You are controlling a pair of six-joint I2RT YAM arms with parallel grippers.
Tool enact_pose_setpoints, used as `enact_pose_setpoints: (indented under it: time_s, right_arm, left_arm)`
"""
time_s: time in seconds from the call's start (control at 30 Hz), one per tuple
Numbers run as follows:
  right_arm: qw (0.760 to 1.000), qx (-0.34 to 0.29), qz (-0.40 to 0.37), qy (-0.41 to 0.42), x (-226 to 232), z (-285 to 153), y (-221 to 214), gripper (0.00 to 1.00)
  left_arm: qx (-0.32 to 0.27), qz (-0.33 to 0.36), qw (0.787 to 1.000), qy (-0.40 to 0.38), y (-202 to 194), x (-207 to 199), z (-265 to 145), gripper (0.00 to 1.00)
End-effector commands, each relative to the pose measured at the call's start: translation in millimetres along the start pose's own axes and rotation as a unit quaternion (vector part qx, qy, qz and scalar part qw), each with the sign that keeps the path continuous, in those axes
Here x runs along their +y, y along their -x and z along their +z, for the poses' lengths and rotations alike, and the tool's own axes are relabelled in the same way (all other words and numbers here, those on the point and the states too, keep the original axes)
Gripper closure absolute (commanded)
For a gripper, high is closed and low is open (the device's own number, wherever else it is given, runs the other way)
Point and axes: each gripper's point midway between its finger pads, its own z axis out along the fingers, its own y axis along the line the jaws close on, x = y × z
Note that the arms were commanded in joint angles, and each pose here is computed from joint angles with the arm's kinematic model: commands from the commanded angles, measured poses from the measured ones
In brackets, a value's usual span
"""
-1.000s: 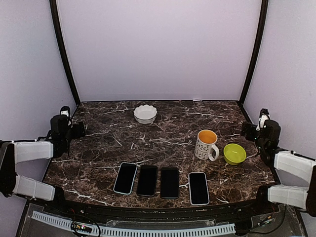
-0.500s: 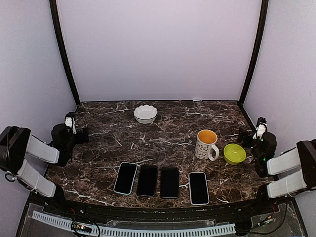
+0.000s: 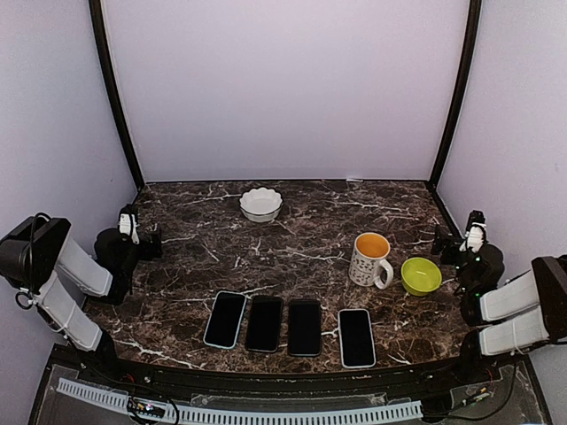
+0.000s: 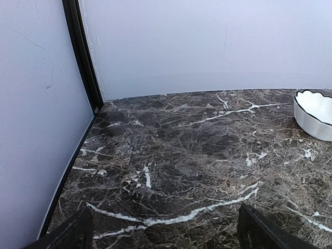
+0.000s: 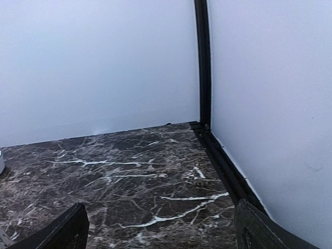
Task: Put the phone into the phone case
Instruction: Reset both arms
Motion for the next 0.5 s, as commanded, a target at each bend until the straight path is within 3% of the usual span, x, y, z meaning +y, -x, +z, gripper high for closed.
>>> enact_pose_setpoints:
  time_s: [0.0,0.13,0.37,0.47]
  right_arm:
    - [0.999,-0.044,-0.02,-0.018,-12,10,19,0.02]
    - [0.998,-0.054,-0.021,-0.006,-10,21,7,0.01]
    - [0.995,0.021,0.003,-0.097,-40,48,-11,0.02]
    - [0.998,0.014,-0.01,-0.066,-28,48,-10,0.02]
  left_arm:
    - [-0.029,0.002,1.0,-0.006,16,0,1,0.01]
    - [-0.028,0.001,1.0,-0.008,16,0,1,0.01]
    - [-0.026,0.0,1.0,-0.008,15,0,1,0.01]
    - [-0.027,0.0,1.0,-0.008,15,0,1,0.01]
